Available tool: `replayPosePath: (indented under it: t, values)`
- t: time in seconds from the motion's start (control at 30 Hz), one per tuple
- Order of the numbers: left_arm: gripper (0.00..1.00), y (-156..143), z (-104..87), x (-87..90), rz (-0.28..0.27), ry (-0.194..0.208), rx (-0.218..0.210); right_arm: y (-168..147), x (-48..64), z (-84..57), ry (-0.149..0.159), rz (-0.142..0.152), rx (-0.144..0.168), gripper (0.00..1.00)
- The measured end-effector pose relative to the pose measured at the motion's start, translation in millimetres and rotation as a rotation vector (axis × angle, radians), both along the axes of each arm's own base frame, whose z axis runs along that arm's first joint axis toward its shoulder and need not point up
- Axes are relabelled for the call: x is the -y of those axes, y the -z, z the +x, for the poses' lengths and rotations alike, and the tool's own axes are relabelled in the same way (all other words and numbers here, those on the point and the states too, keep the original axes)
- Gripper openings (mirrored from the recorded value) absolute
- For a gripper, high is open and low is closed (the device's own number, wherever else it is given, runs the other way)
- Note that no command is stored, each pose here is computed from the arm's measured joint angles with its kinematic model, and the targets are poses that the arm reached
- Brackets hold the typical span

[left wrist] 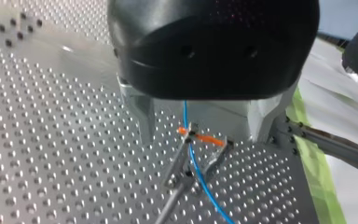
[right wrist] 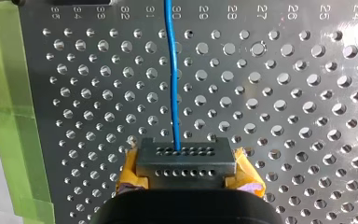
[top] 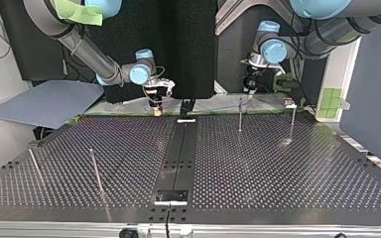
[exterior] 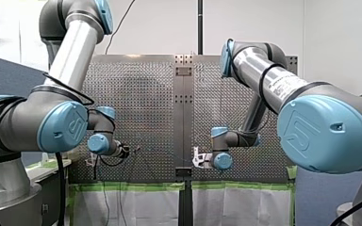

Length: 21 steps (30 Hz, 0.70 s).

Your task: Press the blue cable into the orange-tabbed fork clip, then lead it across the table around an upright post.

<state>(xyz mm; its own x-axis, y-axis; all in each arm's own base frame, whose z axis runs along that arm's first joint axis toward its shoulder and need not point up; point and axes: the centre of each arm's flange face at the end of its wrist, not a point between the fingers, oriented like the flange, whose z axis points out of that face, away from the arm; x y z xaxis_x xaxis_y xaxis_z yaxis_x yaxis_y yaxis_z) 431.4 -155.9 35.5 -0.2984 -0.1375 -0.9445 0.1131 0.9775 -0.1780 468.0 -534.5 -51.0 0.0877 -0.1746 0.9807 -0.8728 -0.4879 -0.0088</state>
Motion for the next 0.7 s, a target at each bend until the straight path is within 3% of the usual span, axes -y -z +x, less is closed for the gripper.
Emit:
replayPosePath:
  t: [0.7]
  values:
    - [0.98, 1.4, -4.9, 1.0, 0.084, -0.03, -0.007, -0.1, 0.5, -0.2, 0.001, -0.001, 0.004, 0.0]
